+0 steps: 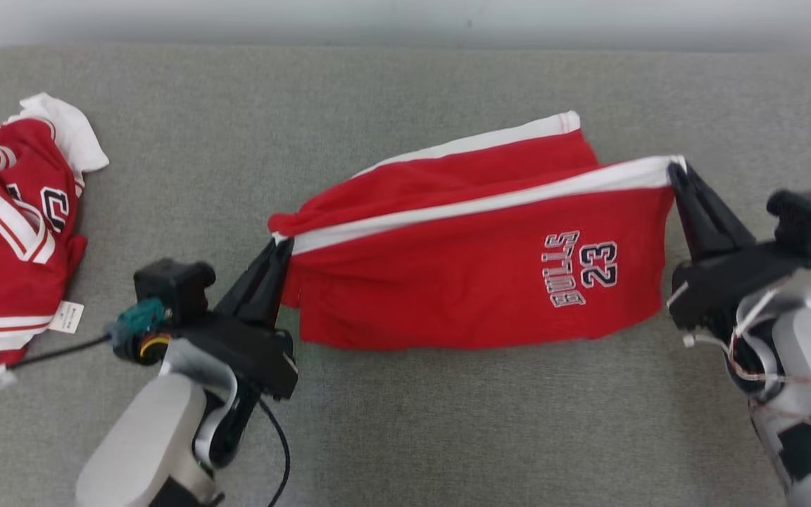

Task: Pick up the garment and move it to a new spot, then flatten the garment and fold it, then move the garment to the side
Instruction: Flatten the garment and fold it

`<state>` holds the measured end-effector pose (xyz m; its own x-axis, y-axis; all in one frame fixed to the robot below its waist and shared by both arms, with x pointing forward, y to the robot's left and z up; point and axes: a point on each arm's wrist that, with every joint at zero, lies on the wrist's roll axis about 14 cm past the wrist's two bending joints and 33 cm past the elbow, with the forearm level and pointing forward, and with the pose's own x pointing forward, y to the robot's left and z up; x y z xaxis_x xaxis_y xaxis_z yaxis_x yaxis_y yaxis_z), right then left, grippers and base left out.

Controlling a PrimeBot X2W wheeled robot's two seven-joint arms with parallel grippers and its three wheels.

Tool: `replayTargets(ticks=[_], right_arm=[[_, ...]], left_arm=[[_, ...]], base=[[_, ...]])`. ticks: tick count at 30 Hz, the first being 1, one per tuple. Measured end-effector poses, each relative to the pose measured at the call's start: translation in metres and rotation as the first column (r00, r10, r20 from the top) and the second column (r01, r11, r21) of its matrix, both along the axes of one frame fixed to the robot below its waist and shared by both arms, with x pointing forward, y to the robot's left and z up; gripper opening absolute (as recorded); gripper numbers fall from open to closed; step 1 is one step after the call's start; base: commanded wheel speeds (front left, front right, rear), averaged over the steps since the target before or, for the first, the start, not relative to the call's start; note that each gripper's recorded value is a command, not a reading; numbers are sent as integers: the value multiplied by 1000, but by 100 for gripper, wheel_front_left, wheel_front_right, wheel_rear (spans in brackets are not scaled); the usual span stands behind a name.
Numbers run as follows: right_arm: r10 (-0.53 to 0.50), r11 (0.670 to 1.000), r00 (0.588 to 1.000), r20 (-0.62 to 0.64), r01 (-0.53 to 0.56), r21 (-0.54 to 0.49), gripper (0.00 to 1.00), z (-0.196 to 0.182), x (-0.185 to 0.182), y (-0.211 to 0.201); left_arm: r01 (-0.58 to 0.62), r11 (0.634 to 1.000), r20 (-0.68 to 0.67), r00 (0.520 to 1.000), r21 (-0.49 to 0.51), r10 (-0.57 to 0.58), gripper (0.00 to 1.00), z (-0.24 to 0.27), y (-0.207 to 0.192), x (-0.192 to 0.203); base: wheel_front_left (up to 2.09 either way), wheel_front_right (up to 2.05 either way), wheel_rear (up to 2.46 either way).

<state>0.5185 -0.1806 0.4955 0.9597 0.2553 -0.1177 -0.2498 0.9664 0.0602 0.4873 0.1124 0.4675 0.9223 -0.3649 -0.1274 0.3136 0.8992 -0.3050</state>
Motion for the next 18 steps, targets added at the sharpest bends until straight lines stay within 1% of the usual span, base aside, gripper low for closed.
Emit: replayTargets(ticks=[12, 18], right_arm=[[13, 998, 997, -78, -18, -64, 0, -28, 76, 20], [5, 995, 989, -150, -20, -99, 0, -55, 96, 24]], left_arm=[[-50, 999, -41, 998, 14, 50, 0, -13, 14, 44], [-56, 998, -71, 996, 20, 57, 0, -27, 14, 54]], base=[[0, 0, 0], [0, 0, 0]])
